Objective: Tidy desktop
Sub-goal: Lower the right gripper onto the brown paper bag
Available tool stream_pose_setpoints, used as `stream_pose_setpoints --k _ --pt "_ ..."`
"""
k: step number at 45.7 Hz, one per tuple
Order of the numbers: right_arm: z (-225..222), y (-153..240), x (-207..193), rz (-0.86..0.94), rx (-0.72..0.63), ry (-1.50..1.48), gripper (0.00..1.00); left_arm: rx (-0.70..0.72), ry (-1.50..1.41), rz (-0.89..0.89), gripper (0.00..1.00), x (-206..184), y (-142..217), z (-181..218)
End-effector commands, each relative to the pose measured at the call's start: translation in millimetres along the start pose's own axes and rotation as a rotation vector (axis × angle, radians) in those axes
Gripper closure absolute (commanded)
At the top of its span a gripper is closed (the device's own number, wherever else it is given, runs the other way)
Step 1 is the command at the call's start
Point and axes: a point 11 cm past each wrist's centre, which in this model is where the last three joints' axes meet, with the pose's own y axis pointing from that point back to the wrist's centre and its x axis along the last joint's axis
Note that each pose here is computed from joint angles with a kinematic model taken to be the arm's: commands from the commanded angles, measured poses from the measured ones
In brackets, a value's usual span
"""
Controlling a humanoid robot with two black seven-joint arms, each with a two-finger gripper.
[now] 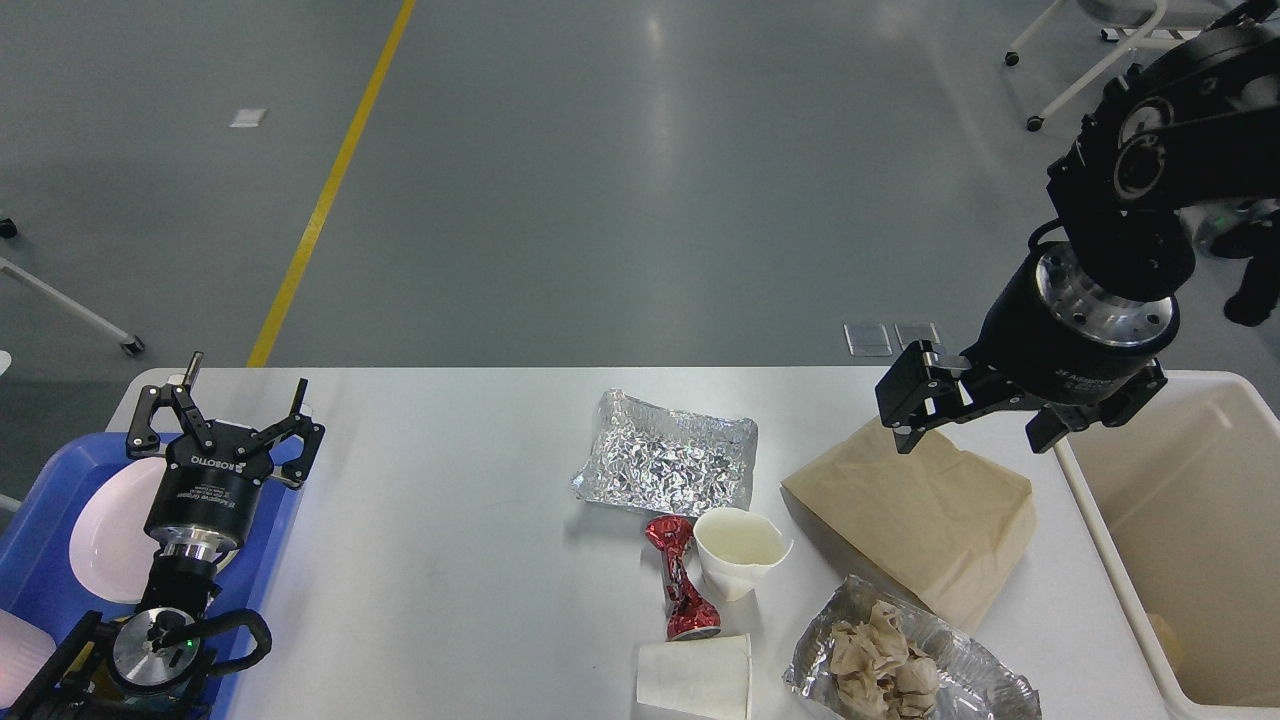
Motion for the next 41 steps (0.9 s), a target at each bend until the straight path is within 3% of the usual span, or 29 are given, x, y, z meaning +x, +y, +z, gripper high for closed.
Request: stream_pose_setpoints --k 1,17,29,41 --pt "1 -4 -1 -0.008 0.000 -0.006 0.00 0.001 0.000 0.000 0.04 0 0 0" --pt "10 -10 5 0.022 0.003 -0.044 0.00 -0.002 0.000 0.000 0.04 0 0 0" --pt "63 -39 24 0.069 -0.025 -0.207 0.00 -0.002 0.000 0.000 0.04 0 0 0" --pt "90 -70 29 0.054 0.034 -0.411 0.00 -0.002 0.000 0.000 0.04 0 0 0"
